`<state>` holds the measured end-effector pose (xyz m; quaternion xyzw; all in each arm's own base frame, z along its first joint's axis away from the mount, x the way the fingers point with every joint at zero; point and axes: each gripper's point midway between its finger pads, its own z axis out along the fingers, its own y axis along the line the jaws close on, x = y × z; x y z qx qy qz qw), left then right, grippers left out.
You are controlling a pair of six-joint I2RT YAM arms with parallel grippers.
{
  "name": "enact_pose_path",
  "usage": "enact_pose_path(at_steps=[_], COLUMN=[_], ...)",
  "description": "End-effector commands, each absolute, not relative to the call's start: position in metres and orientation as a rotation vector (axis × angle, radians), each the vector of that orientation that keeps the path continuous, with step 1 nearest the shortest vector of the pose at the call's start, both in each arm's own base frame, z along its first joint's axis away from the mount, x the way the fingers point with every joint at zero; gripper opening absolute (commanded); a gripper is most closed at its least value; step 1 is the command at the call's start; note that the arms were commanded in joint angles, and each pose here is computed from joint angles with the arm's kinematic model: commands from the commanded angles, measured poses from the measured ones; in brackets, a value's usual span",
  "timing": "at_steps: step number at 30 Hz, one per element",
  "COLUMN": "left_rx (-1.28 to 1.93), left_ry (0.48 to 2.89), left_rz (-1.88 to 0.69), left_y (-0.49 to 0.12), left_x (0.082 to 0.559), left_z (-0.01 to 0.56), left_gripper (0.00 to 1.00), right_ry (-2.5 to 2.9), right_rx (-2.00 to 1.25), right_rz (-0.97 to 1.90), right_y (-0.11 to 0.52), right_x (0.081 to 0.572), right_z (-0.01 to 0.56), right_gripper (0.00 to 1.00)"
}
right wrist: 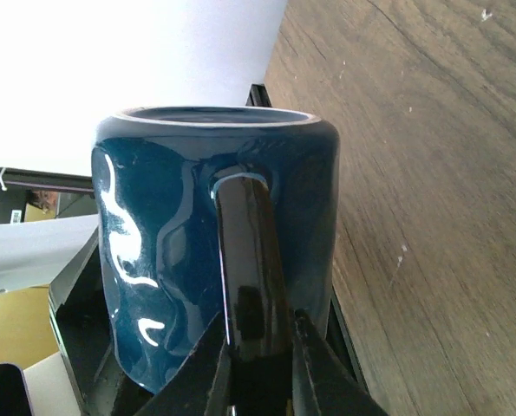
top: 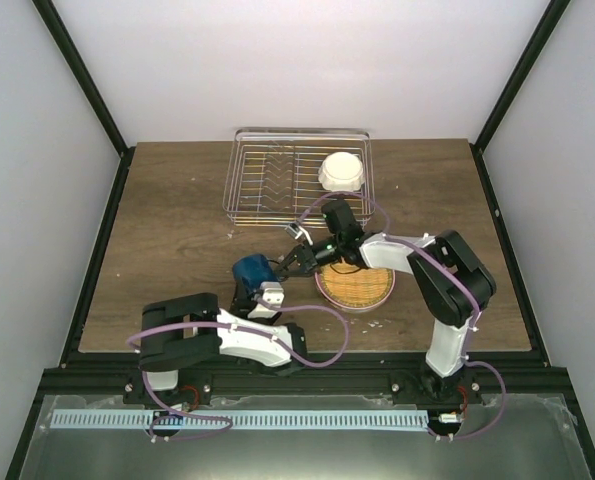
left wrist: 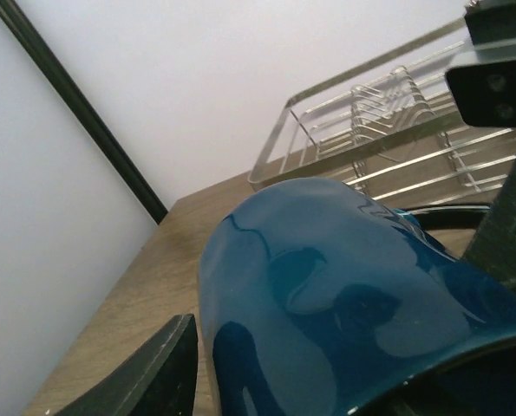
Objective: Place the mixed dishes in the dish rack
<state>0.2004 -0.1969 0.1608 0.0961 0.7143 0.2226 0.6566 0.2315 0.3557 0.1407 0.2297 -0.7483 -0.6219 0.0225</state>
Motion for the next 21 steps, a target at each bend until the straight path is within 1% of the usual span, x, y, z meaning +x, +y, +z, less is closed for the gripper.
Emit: enact_pose_path(at_steps=[1,4,11,17,21], left_rx=[0.090,0.089,0.089,0.079,0.085], left_ry=[1.578,1.581,1.581,1.590,1.595], left_rz=[0.312,0.315,0.316,0.321,0.321], left_y=[-0.202,-0.201,-0.201,-0.198,-0.198], left_x=[0.202,0.202,0.202,0.201,0.198], left_z=[0.169,0.165,0.162,0.158,0.157], left_gripper=[0.48,0.54,0.61,0.71,0.74], right_ry=[-2.302,-2.303,-2.314,-2.326,-2.341], right_rx=[0.833,0.835,0.834,0.834,0.837], right_rz=[-1.975,-1.990,-2.013,-2.040,-2.056], right_y=[0.367,0.369,0.371,0.374,0.377], right_x=[0.234,0.237,0.241,0.247,0.252], right_z=[0.148,0.151,0.155,0.161,0.166], right_gripper=[0.06,0.05,0.05,0.04,0.04])
